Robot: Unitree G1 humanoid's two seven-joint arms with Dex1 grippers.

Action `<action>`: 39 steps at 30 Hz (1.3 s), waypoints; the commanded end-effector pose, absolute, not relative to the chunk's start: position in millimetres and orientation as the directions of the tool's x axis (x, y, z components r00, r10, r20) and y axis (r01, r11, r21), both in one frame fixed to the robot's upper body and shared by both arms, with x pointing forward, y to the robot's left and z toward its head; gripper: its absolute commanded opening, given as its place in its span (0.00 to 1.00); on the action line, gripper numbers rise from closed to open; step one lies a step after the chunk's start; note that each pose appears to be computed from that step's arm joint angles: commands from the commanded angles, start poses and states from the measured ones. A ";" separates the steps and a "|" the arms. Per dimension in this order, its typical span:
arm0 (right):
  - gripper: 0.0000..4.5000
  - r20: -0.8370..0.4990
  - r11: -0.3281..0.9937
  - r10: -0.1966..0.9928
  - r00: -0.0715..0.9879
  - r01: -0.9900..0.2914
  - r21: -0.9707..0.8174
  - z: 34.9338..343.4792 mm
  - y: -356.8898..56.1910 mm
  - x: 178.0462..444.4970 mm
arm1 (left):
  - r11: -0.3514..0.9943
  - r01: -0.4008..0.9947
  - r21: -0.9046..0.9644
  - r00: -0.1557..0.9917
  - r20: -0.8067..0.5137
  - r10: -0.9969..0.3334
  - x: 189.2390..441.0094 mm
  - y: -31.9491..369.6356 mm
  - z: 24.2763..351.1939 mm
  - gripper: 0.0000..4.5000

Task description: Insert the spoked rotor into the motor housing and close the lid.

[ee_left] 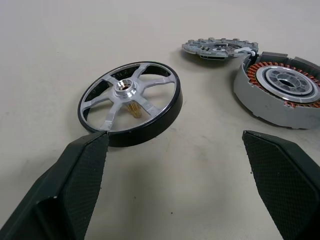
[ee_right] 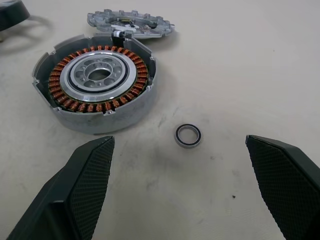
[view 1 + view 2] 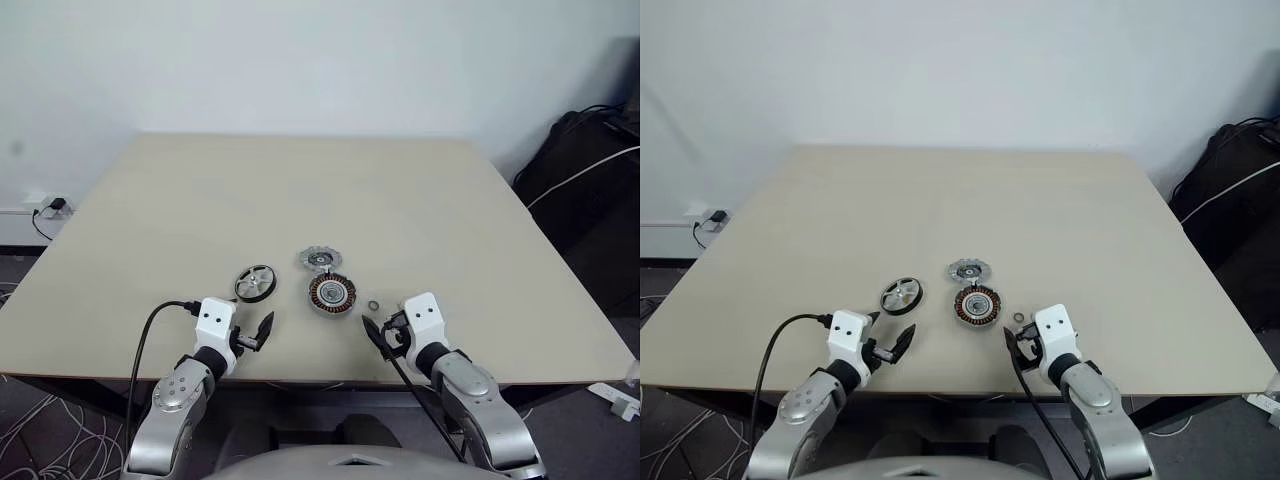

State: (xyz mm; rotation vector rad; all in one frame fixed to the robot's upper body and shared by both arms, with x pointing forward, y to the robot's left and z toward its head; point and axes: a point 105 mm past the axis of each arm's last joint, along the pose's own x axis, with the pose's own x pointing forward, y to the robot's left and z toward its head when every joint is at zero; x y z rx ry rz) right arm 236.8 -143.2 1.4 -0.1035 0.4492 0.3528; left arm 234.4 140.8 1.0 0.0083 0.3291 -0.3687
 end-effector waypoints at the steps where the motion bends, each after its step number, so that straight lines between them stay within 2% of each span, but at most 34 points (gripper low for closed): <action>1: 1.00 -0.410 0.945 0.287 0.866 -0.327 -0.028 8.5 -146.0 242.5 | 0.933 0.358 -0.043 0.898 -0.257 -0.357 240.8 137.4 16.8 1.00; 16: 1.00 -0.411 0.979 0.176 0.894 -0.202 -0.019 -3.7 -150.2 257.9 | 0.932 0.360 -0.048 0.896 -0.262 -0.359 241.7 134.5 14.7 1.00; 32: 1.00 -0.394 0.975 0.193 0.899 -0.220 -0.024 -15.5 -137.5 290.2 | 0.941 0.338 -0.032 0.910 -0.246 -0.335 244.7 138.6 18.7 1.00; 38: 1.00 -0.450 0.975 0.192 0.872 -0.222 -0.015 -35.0 -139.3 283.7 | 0.944 0.328 -0.031 0.913 -0.245 -0.325 243.4 140.2 19.0 1.00; 39: 0.96 -0.463 0.975 0.195 0.865 -0.223 -0.005 -38.6 -139.2 280.6 | 0.945 0.327 -0.031 0.914 -0.246 -0.324 243.1 140.4 18.9 1.00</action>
